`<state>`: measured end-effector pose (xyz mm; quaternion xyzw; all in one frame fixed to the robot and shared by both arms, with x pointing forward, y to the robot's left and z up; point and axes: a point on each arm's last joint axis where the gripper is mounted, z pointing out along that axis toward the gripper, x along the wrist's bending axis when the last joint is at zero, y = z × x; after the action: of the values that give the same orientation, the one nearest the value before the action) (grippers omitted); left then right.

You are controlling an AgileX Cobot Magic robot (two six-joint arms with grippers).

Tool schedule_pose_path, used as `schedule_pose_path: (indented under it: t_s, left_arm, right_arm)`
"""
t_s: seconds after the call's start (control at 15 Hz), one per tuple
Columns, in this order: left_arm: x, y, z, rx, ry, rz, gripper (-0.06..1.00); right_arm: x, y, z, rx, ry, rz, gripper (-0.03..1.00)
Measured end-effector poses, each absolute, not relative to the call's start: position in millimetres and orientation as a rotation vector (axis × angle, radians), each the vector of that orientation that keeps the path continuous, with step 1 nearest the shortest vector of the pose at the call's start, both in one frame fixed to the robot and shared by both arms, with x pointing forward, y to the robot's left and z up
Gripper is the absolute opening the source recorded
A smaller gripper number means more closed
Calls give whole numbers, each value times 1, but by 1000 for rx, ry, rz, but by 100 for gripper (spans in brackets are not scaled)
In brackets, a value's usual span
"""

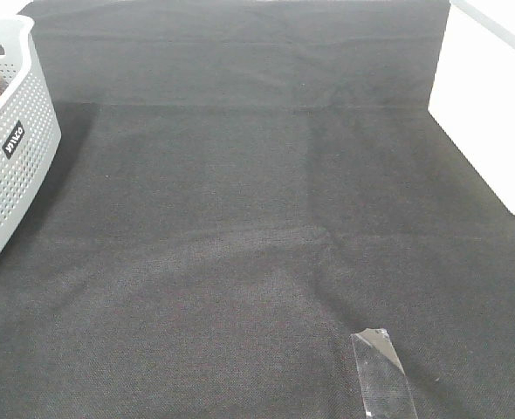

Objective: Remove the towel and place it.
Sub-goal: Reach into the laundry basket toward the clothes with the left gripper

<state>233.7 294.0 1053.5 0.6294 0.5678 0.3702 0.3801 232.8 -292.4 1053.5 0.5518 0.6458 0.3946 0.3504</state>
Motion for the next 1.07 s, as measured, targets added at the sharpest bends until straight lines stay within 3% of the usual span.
schedule_pose_path:
  t_s: [0.8,1.07]
  left_arm:
    - [246,296,1055,1628,1534,887,86]
    - [249,304,1081,1534,1616,952,86]
  right_arm:
    - [233,-292,1053,1429,1672,1021,70]
    - [233,-292,1053,1429,1672,1021,70]
